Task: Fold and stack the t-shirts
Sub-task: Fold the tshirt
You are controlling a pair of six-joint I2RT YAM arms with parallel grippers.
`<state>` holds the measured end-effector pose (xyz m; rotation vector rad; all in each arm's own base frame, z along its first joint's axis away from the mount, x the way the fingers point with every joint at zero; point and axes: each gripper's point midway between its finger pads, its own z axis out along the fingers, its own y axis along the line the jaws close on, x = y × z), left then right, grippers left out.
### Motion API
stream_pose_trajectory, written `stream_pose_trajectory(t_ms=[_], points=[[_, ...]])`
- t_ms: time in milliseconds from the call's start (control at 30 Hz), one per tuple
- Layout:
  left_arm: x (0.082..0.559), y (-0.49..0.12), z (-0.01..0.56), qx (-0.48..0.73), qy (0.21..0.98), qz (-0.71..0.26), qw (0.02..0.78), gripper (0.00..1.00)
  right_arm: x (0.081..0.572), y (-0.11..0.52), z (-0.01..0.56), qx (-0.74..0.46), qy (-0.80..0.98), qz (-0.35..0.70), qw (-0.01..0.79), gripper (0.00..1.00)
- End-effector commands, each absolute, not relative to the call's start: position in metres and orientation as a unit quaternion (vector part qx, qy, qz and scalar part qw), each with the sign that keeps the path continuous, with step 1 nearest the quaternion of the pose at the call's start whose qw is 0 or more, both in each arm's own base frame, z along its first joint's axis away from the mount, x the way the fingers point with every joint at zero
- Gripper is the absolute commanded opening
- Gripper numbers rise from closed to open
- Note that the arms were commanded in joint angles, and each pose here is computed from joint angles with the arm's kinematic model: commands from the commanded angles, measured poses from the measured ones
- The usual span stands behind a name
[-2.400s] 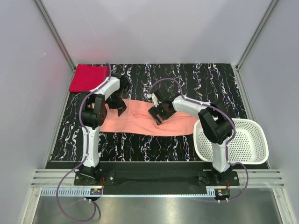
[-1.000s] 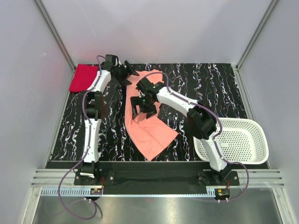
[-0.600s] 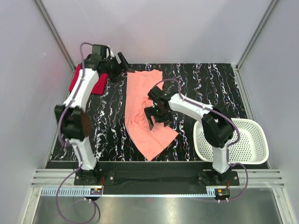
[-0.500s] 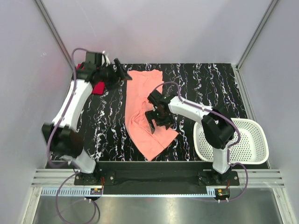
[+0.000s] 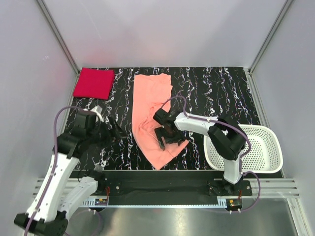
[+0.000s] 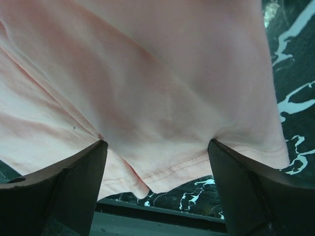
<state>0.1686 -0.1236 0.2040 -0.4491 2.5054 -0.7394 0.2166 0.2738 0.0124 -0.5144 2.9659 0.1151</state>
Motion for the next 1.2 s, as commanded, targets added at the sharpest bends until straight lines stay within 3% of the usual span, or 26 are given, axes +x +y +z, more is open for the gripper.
stream_pose_trajectory(t_ms=[0,233,300,433,567,833,1167], points=[[0.148,-0.110,0.199,-0.192,0.916,-0.252,0.246,0.84,0.204,0.277,0.001,-0.134,0.988,0.023,0.080,0.91],[0.137,-0.101,0.195,-0.199,0.917,-0.237,0.250,0.84,0.147,0.315,0.032,-0.071,0.990,0.101,0.061,0.91],[0.141,-0.103,0.195,-0.200,0.917,-0.240,0.250,0.84,0.167,0.317,0.064,-0.063,0.986,0.105,0.115,0.91],[0.149,-0.103,0.205,-0.190,0.918,-0.236,0.257,0.84,0.256,0.311,0.136,-0.068,0.959,0.052,0.271,0.93],[0.155,-0.102,0.215,-0.177,0.919,-0.227,0.268,0.84,0.325,0.316,0.160,-0.095,0.942,0.019,0.322,0.93],[0.164,-0.093,0.234,-0.155,0.916,-0.206,0.306,0.84,0.410,0.357,0.138,-0.065,0.940,0.014,0.335,0.91],[0.177,-0.102,0.205,-0.126,0.928,-0.204,0.284,0.84,0.452,0.366,0.058,-0.061,0.943,-0.020,0.325,0.91]])
